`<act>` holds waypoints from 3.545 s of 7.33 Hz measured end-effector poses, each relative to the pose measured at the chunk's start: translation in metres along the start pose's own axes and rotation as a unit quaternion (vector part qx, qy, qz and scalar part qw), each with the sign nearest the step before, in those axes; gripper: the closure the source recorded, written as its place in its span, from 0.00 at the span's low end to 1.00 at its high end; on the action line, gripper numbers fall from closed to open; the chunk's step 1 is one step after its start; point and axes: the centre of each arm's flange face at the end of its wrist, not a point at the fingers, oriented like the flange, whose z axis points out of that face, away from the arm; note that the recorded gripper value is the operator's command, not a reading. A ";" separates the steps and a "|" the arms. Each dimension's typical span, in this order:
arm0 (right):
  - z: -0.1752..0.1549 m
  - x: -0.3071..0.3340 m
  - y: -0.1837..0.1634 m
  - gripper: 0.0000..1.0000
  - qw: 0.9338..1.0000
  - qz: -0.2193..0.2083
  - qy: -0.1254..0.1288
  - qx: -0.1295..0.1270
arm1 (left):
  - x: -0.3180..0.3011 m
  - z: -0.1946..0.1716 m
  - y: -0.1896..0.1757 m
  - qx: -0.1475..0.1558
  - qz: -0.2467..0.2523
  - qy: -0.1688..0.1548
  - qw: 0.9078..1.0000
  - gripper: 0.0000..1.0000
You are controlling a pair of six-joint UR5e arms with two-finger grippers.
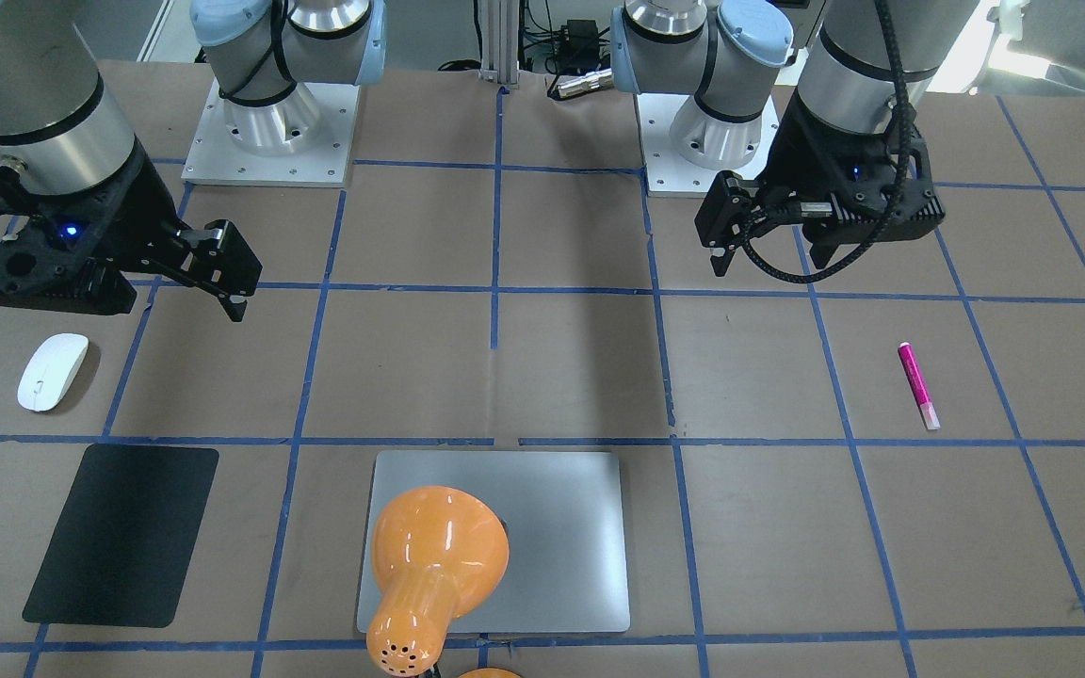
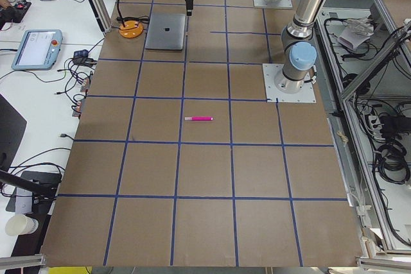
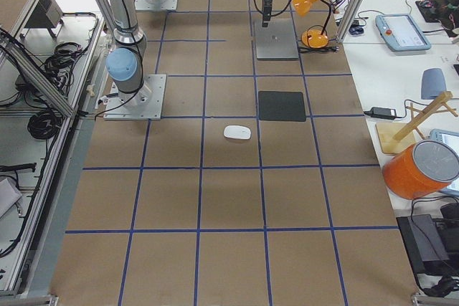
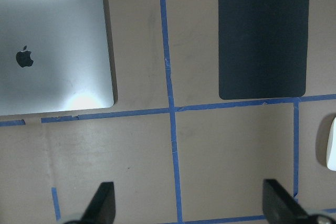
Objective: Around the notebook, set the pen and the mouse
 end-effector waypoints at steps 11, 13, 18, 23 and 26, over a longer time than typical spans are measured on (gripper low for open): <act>0.243 0.302 0.030 0.00 0.997 0.048 0.024 -0.049 | -0.176 0.149 0.002 -0.040 0.031 -0.004 0.999 0.00; 0.275 0.306 0.048 0.00 0.997 0.034 0.035 -0.054 | -0.252 0.233 0.032 -0.004 0.074 -0.018 0.997 0.00; 0.311 0.310 0.051 0.00 0.997 0.014 0.026 -0.069 | -0.343 0.325 0.047 0.017 0.093 -0.002 0.995 0.43; 0.317 0.312 0.051 0.78 0.997 0.000 0.029 -0.071 | -0.349 0.333 0.043 0.017 0.072 0.000 0.997 1.00; 0.295 0.314 0.037 0.82 0.998 -0.002 0.037 -0.049 | -0.336 0.314 0.044 0.016 0.030 -0.001 0.999 1.00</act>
